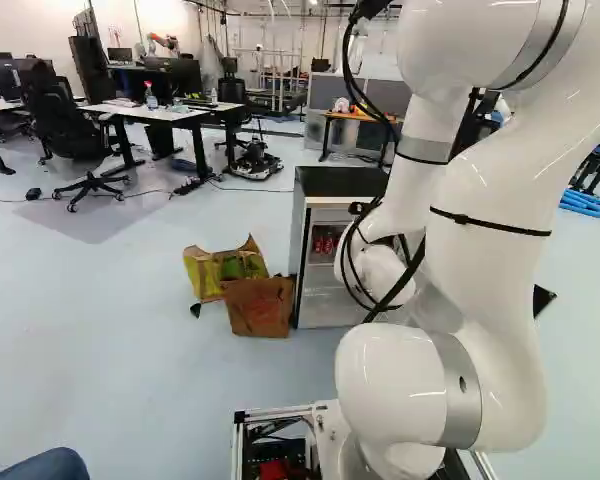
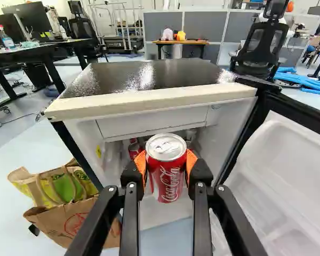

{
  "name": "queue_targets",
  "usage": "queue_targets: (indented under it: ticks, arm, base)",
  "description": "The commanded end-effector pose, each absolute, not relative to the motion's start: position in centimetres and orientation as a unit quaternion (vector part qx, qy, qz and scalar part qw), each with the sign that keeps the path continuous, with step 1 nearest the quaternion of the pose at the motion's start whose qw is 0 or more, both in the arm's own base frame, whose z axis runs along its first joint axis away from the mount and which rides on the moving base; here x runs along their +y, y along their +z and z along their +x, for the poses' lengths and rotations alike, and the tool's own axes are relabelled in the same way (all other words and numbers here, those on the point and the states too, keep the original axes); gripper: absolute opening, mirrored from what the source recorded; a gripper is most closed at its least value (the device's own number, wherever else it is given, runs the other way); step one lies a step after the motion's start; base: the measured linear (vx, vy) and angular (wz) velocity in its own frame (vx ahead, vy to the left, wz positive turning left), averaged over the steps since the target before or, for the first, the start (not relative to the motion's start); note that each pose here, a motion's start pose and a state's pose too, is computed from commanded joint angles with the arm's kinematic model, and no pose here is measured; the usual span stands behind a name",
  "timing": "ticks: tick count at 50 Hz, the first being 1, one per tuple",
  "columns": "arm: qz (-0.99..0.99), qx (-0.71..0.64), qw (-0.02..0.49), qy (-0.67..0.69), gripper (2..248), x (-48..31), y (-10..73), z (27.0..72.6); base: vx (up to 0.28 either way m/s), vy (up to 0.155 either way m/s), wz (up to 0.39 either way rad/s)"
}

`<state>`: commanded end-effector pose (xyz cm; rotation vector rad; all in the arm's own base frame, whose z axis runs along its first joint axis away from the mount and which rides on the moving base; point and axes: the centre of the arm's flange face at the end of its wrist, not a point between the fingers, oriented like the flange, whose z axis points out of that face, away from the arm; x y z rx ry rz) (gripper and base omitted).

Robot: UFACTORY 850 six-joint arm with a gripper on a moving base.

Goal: Grab a drink from the fridge

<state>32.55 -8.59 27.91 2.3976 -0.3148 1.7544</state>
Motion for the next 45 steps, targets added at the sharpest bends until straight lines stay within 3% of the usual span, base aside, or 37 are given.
queue_targets:
  ticks: [45]
  arm:
    - [0.803, -0.103, 0.075, 0.582, 93, -8.4, 31.0, 32.7]
  base:
    - [0.000, 0.000, 0.000]
